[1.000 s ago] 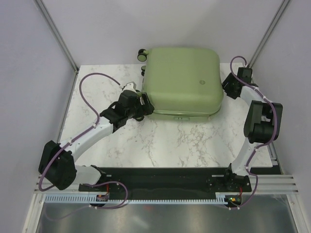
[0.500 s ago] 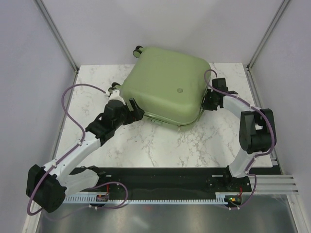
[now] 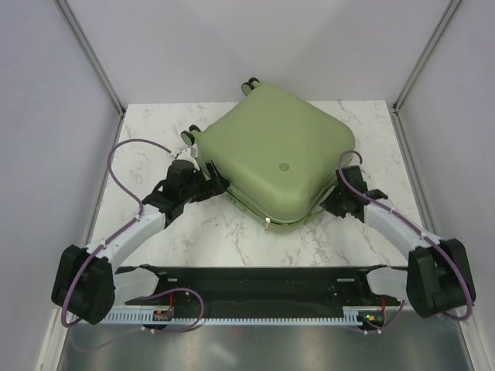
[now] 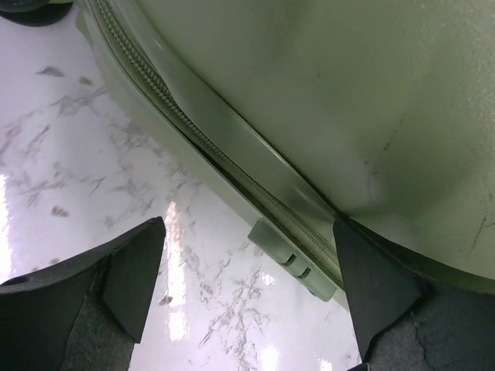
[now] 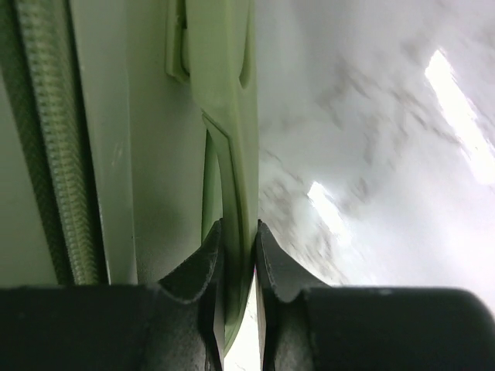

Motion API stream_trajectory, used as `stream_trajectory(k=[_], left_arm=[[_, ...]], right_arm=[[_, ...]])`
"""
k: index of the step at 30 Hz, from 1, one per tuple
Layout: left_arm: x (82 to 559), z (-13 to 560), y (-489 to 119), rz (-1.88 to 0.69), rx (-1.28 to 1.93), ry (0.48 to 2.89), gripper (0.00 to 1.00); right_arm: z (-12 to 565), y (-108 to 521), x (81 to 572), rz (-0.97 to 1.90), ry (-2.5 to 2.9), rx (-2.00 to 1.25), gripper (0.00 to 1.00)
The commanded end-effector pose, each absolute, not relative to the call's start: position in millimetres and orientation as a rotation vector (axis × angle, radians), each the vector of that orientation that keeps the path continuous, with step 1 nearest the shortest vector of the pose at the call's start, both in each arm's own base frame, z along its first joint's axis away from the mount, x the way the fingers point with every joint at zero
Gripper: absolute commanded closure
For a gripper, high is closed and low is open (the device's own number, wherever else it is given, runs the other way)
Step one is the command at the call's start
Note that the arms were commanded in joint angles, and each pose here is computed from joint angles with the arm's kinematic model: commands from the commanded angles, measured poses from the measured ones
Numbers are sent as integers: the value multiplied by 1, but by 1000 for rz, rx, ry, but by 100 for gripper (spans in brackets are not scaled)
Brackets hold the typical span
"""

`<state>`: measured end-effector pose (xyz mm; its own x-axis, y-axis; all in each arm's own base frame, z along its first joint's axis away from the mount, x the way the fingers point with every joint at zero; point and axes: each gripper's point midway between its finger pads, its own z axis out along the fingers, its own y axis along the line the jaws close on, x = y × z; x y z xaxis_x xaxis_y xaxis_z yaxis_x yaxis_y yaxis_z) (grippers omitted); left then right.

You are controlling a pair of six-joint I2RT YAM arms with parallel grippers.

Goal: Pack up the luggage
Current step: Zip the luggage at the center of the board.

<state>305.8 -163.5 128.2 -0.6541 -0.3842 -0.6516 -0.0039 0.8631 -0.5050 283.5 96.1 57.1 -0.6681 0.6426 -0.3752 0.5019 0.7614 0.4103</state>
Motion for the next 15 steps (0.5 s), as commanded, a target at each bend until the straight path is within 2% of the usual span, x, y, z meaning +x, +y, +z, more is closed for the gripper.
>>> stream_trajectory(k=[1,7,11,15], left_arm=[[340,146,-184,-682,-166,2094,4],[362,139,-216,-821,-15,2076,5],[374,145,-241,-926,124,2036,7],[363,150,-256,-1033,285,2014,9]], right_arm=[[65,87,229,316,2449,1019,100],[72,76,204,268,2378,1094,100],[75,83,206,263,2373,1094,100],[79,103,220,287,2364,1057,100]])
